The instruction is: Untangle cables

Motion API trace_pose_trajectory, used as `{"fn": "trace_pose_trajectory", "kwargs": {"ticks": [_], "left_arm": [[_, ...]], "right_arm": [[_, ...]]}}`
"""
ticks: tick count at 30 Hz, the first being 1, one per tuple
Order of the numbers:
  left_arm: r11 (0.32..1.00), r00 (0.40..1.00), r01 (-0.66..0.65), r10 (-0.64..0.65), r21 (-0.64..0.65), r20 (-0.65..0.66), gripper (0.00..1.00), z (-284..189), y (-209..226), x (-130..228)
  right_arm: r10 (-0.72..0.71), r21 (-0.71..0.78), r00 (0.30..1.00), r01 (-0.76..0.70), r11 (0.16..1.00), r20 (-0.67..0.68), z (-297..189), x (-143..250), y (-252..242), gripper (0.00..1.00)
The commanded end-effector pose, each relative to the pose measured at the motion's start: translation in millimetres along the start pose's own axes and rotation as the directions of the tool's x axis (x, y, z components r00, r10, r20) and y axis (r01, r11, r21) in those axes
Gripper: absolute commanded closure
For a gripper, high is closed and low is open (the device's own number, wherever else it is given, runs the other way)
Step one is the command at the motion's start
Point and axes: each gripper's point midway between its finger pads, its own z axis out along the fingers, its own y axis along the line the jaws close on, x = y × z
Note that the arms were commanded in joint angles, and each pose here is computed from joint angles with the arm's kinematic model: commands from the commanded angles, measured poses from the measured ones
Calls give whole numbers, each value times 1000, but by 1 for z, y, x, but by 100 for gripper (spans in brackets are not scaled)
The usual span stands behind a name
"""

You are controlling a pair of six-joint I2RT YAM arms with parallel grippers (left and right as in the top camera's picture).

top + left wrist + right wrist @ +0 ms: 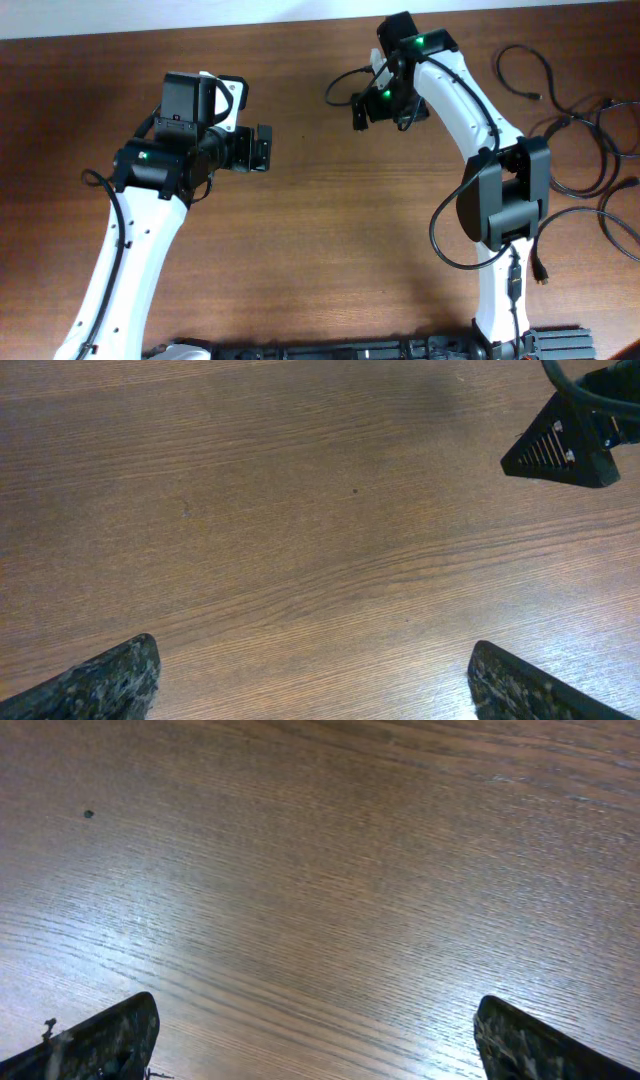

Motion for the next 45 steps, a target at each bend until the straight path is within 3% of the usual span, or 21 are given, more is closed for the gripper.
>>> {"fn": "trace_pose_trajectory", "kwargs": {"ticks": [1, 24, 27, 37, 45], "left_arm": [[1000, 1000, -16, 17, -10, 27, 1, -8, 3, -5], [1000, 999, -17, 18, -11, 27, 1, -8, 3, -6], [997, 1000, -15, 16, -76, 21, 1, -8, 14, -4], [995, 999, -14, 10, -101, -44, 1, 4, 21, 43], [996, 993, 3, 7, -86, 117, 1, 27, 24, 79]], "right_arm": [[-23, 18, 999, 22, 1000, 49, -17, -7, 3, 1], [-22, 19, 999, 21, 1000, 50, -17, -8, 3, 1], [-22, 19, 999, 21, 1000, 50, -17, -8, 3, 1], [-22, 19, 998, 21, 1000, 50, -17, -8, 3, 1], [-22, 19, 999, 21, 1000, 50, -17, -8, 3, 1]]}}
